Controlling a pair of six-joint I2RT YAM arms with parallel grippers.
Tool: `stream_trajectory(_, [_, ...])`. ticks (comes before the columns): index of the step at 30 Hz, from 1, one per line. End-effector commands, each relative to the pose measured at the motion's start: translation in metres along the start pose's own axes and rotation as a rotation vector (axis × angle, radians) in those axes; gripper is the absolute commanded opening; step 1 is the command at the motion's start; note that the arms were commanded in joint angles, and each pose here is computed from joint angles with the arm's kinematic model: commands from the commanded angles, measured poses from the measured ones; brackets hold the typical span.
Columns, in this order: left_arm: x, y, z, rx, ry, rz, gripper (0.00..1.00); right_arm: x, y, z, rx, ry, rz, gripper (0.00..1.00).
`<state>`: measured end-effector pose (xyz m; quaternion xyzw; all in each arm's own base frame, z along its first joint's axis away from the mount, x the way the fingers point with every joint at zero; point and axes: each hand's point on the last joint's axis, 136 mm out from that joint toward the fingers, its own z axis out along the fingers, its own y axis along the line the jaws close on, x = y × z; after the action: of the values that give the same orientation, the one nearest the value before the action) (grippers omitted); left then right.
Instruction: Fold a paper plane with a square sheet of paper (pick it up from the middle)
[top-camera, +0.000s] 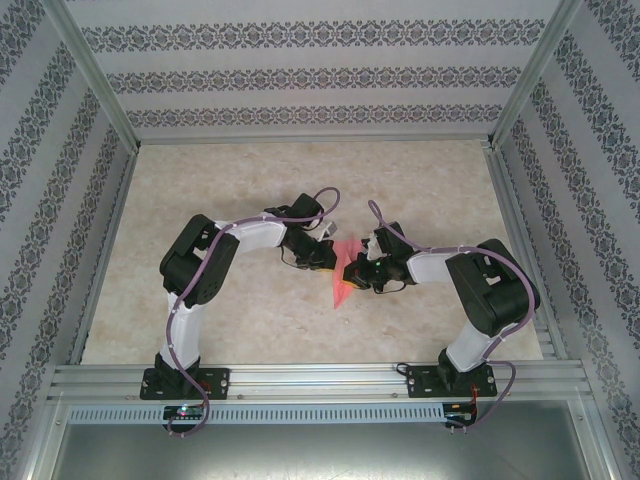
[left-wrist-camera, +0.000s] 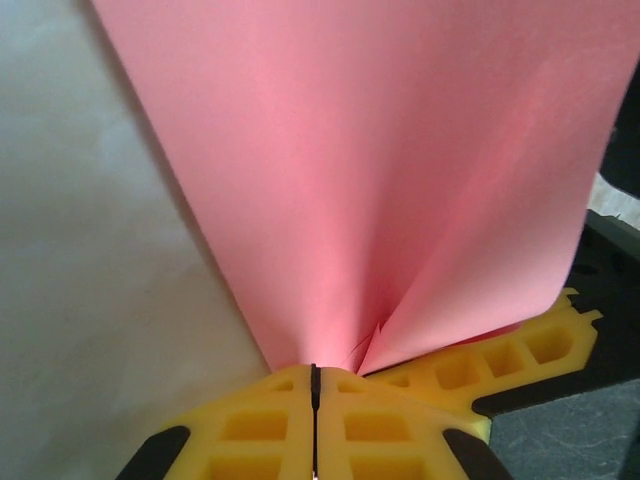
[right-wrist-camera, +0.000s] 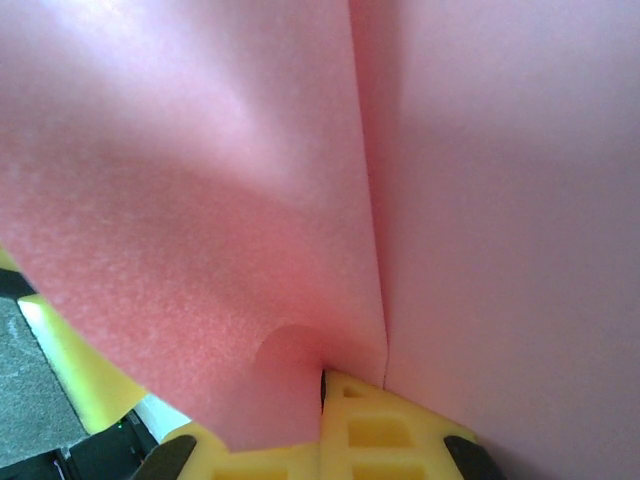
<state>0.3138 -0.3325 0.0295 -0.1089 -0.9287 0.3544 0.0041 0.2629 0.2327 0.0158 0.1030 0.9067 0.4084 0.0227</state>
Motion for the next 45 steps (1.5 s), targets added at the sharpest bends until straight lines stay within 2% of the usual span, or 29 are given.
stream_trajectory(1, [0.001,-0.012,-0.003,0.031,-0.005,0.012,0.07,0.01,-0.022,-0.001,0.062,0.016,0.041,0.02])
stream_trajectory(25, [0.02,0.015,0.023,-0.031,0.083,0.004,0.03,0.001,0.001,-0.007,0.029,-0.006,0.025,0.02])
stream_trajectory(31, [0.012,0.004,0.013,-0.019,0.044,0.02,0.03,0.003,-0.007,-0.005,0.064,0.003,0.026,0.01])
stream_trajectory(39, [-0.003,-0.028,-0.018,0.018,-0.04,0.061,0.03,0.006,-0.016,-0.006,0.098,0.006,0.026,0.01])
stream_trajectory(45, [0.008,-0.031,-0.015,0.049,-0.009,0.039,0.03,0.005,-0.015,-0.006,0.09,0.004,0.022,0.01])
